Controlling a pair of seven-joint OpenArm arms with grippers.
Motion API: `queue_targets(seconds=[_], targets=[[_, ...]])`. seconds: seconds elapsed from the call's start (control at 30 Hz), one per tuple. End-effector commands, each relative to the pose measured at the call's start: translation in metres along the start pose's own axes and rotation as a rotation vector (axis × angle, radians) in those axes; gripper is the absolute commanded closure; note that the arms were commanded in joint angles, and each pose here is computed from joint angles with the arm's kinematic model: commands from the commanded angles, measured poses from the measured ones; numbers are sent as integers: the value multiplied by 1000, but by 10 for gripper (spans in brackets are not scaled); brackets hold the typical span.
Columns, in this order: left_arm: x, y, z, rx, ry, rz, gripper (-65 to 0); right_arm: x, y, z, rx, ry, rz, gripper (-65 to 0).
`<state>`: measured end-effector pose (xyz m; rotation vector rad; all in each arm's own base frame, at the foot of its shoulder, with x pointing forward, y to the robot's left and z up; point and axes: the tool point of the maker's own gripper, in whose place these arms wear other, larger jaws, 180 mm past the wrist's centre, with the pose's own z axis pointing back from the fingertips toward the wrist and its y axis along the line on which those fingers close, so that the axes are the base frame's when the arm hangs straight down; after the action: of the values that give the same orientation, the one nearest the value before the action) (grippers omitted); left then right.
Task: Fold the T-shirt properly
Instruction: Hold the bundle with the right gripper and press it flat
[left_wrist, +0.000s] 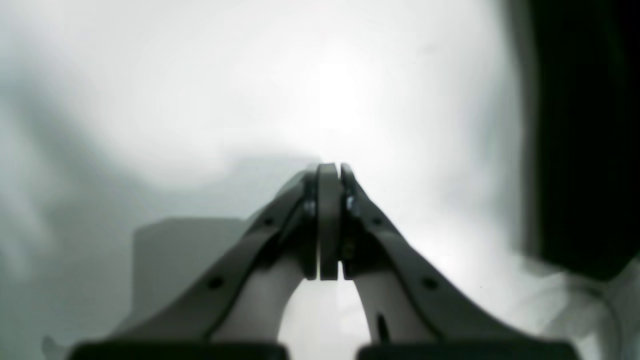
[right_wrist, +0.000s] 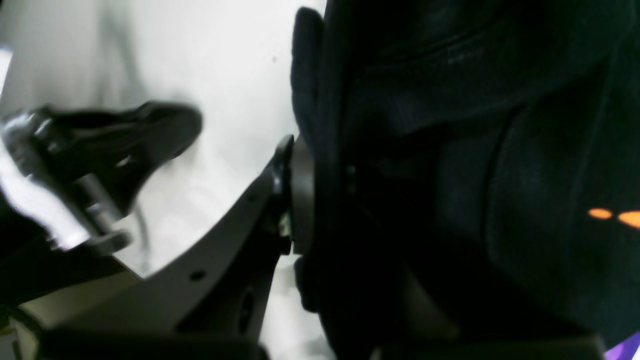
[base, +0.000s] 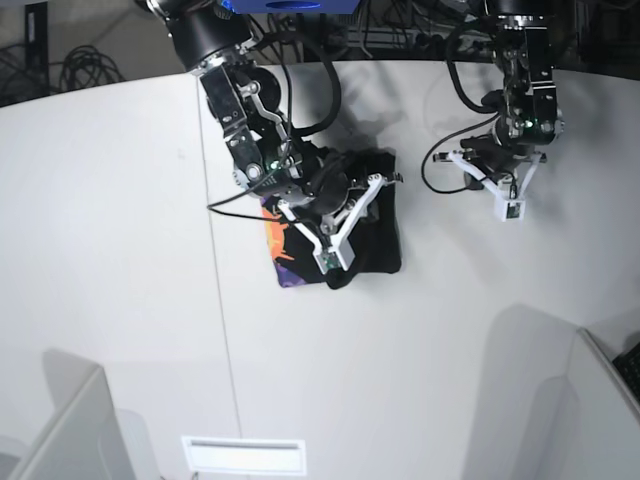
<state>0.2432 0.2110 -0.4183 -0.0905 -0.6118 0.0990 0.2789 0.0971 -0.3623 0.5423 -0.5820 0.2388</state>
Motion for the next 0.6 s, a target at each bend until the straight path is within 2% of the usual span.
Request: queue_targets(seconds=[0.0, 0.2, 0.57], targets=[[13, 10, 8, 24, -37, -2, 0, 17, 10, 2, 28, -48, 7, 0], [2, 42, 22, 98, -5, 51, 0, 19, 4, -6, 13, -64, 4, 0], [-8, 49, 25, 115, 14, 61, 0, 23, 2, -8, 8, -66, 8, 0]])
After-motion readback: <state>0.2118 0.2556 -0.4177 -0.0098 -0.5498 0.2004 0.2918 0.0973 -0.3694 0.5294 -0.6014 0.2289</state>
